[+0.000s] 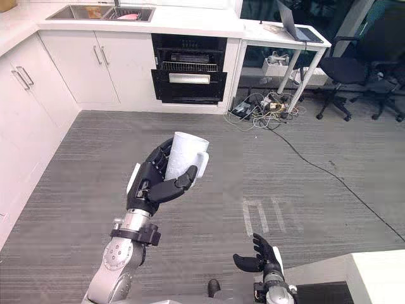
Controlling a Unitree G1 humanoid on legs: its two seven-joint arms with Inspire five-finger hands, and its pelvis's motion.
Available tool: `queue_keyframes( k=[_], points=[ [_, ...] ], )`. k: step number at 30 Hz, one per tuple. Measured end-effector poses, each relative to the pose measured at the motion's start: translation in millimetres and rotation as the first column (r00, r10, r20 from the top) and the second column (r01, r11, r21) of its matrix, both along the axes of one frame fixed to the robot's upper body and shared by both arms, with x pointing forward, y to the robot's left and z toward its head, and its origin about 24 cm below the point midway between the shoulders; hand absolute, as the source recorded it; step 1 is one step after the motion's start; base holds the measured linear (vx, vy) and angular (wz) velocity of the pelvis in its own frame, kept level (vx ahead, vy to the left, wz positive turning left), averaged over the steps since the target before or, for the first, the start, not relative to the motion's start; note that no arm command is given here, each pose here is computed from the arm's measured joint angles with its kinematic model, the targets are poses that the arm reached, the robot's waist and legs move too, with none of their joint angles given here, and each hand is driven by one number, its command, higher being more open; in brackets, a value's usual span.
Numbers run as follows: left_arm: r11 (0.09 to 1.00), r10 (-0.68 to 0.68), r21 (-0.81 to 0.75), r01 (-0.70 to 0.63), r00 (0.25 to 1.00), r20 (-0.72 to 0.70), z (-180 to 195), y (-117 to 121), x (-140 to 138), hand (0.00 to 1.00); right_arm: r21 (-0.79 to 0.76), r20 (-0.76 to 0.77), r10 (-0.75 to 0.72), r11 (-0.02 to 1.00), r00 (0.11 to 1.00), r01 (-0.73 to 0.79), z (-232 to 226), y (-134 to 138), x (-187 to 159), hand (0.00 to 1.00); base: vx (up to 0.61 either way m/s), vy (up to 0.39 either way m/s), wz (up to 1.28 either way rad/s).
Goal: Walk over to the sink, pick up the cup, carry it to the dishwasher, place the cup inside the dishwasher, then close the dishwasher door
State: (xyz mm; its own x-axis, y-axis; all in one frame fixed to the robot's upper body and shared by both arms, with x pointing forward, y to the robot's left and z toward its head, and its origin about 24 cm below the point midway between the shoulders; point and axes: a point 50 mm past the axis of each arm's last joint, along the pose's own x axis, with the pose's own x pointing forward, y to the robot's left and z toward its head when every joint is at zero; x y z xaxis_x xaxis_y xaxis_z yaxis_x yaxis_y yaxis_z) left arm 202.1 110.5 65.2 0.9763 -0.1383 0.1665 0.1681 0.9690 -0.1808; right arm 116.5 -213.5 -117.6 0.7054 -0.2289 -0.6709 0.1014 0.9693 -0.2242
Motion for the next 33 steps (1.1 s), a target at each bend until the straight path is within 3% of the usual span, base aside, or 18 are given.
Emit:
queue_keyframes(
  k=[16,20,23,28,33],
  points=[
    [0.999,0.036,-0.001,-0.037,0.995,-0.098,-20.7,0.3,9.4,0.3,0.035,-0.022,-0.064,0.997,0.998,0.065,-5.2,4.1,-3.6,0.9,-0.03,-0.015,0.0],
    [0.978,0.195,-0.06,-0.201,0.976,-0.093,-13.5,24.9,2.0,0.3,-0.001,0.09,-0.062,0.998,0.994,0.062,11.1,-2.6,33.6,0.9,-0.04,0.109,0.49],
    [0.964,0.256,-0.062,-0.26,0.964,-0.067,-5.8,36.7,-4.1,0.3,-0.004,0.114,-0.061,0.998,0.992,0.061,15.2,-3.5,38.9,0.9,0.06,0.145,0.66],
    [0.966,0.249,-0.06,-0.25,0.968,-0.028,1.8,35.6,-5.8,0.3,0.028,0.117,-0.061,0.998,0.991,0.058,14.0,5.8,39.1,0.9,0.23,0.067,1.0],
    [0.985,0.166,-0.046,-0.169,0.984,-0.063,-8.4,18.7,-0.6,0.3,0.007,0.147,-0.076,0.997,0.986,0.076,20.3,-2.3,41.2,0.9,0.41,-0.065,0.97]
  ],
)
